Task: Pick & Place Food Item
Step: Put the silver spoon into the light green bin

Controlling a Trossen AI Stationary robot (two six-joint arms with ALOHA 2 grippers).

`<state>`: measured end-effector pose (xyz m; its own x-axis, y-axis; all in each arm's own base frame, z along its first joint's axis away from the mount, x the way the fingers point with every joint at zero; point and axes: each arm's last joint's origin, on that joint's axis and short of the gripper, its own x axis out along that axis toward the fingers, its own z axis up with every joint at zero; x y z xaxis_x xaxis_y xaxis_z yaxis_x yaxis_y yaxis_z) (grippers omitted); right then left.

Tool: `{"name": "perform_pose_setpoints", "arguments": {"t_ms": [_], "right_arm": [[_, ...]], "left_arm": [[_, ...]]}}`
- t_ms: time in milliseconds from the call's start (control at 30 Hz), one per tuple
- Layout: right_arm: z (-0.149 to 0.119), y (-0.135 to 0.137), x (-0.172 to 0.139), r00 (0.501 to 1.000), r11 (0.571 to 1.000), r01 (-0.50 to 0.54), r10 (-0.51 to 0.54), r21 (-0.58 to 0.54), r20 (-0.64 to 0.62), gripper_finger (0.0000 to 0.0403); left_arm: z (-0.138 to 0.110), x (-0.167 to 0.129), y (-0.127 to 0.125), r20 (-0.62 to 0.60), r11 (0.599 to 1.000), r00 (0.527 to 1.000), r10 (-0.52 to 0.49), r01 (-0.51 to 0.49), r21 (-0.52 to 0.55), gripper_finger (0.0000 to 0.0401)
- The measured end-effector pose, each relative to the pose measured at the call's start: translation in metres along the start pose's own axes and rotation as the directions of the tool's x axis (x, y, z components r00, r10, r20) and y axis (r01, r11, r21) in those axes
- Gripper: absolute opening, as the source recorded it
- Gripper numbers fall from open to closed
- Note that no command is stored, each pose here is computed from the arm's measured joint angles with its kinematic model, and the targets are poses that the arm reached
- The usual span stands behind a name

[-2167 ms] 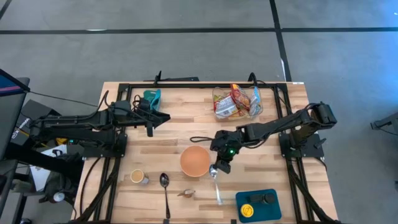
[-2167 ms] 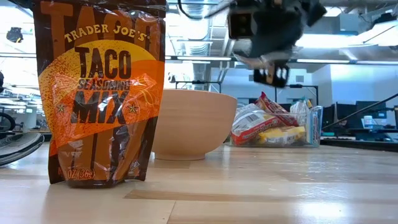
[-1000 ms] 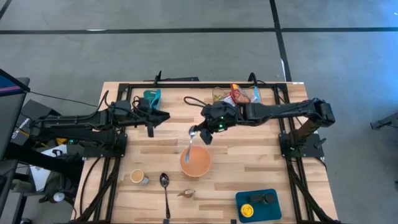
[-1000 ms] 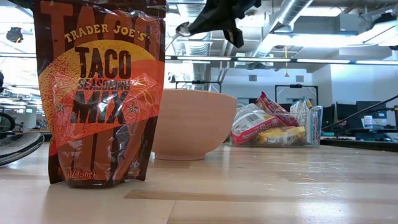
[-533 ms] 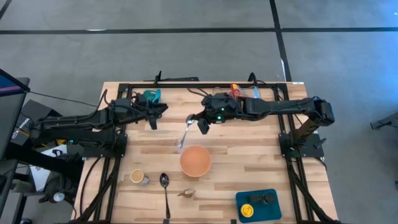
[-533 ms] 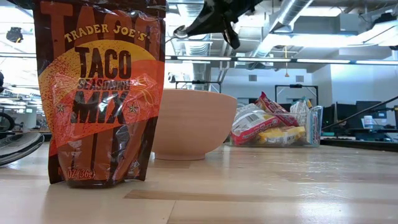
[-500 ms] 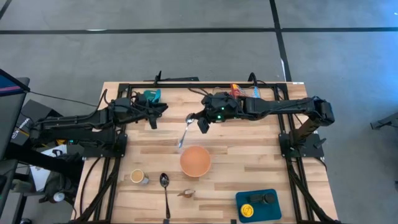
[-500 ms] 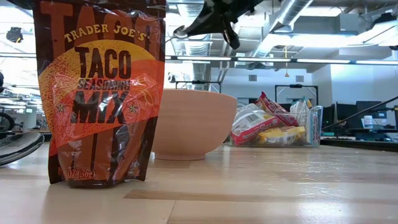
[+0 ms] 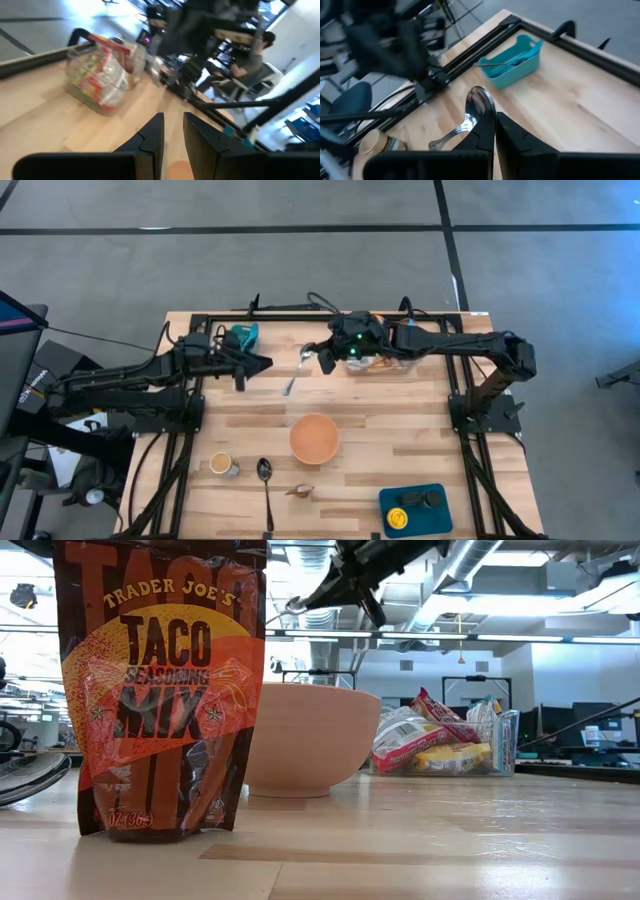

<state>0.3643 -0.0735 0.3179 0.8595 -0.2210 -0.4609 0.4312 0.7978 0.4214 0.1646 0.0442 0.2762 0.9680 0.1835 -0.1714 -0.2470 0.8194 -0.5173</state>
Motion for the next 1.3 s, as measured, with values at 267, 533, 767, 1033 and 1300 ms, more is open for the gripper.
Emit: {"name": "perform_pose_setpoints", "arguments": {"t_ms": [267,533,767,1033,1300], "right_arm": [[0.014,-0.019,0.000,0.999,0.999,-0.008,0.007,0.033,0.034,0.0000],[0.022,-0.019,0.000,0.994,0.992,-0.085,0.078,0.097,0.074,0.0000],[0.023,-0.022,0.000,0.994,0.989,-0.080,0.070,0.124,0.078,0.0000],[0.024,-0.024,0.000,0.995,0.989,-0.076,0.066,0.130,0.081,0.0000],[0.024,-0.024,0.000,0.995,0.989,-0.075,0.065,0.130,0.081,0.0000]], "left_arm": [[-0.004,0.000,0.002,-0.048,0.990,0.999,0.002,-0.009,-0.143,0.0076],[-0.010,0.007,0.003,-0.099,0.988,0.995,0.019,-0.034,-0.150,0.0092],[-0.016,0.018,0.008,-0.150,0.990,0.988,0.045,-0.064,-0.127,0.0093],[-0.019,0.030,0.009,-0.188,0.991,0.982,-0.016,-0.009,-0.132,0.0095],[-0.020,0.035,0.010,-0.187,0.990,0.982,-0.020,-0.006,-0.140,0.0095]]}}
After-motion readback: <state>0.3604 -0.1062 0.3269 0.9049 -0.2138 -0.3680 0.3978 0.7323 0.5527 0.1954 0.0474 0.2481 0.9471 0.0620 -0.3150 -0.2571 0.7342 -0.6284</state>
